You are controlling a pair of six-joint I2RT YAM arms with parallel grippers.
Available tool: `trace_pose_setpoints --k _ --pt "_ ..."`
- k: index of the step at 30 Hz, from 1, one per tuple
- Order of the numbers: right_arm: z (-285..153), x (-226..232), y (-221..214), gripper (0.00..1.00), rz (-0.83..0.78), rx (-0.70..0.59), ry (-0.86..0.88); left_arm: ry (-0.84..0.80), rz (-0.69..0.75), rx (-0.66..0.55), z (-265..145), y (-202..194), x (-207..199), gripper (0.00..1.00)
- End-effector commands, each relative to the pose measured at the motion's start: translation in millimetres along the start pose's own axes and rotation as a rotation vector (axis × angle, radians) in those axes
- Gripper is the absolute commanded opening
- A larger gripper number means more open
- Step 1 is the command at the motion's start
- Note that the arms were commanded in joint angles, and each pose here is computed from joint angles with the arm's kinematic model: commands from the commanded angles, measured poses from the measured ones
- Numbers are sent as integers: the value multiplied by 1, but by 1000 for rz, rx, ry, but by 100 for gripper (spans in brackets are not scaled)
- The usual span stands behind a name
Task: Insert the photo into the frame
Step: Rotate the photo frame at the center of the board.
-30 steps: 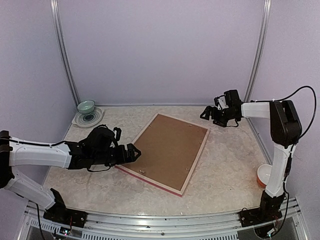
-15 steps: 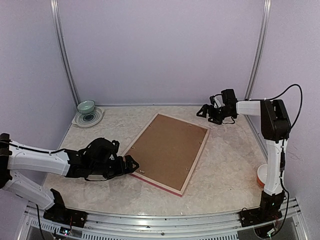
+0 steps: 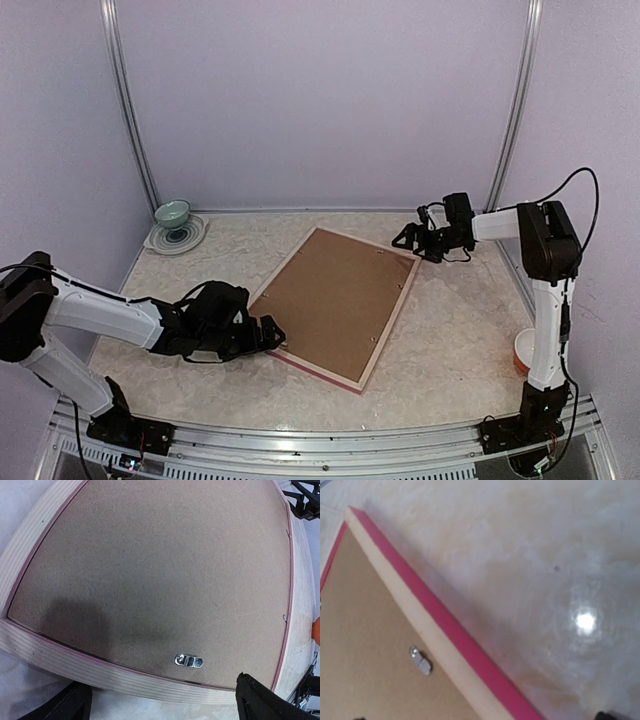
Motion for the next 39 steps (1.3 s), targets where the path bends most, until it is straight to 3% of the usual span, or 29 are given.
trace_pose_setpoints --k 1,13,26,39 --pt "-3 13 -26 99 48 49 48 1 5 -13 9 10 -1 99" --pt "-30 36 -70 99 78 53 3 20 21 -62 18 48 4 99" --pt "-60 62 -113 99 43 72 -24 45 43 -21 38 64 20 99" --pt "-77 89 -147 99 12 102 -2 56 48 -40 60 115 24 99"
Point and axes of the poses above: each gripper's point midway between its finger pads, its own z axis out along the fingers, its own x axis along the line the jaws close on, y = z × x, the point moved 3 cm from there along -z, back along the fingers, and after that the axes turned 7 degrees about -z, right-handed, at the moved point
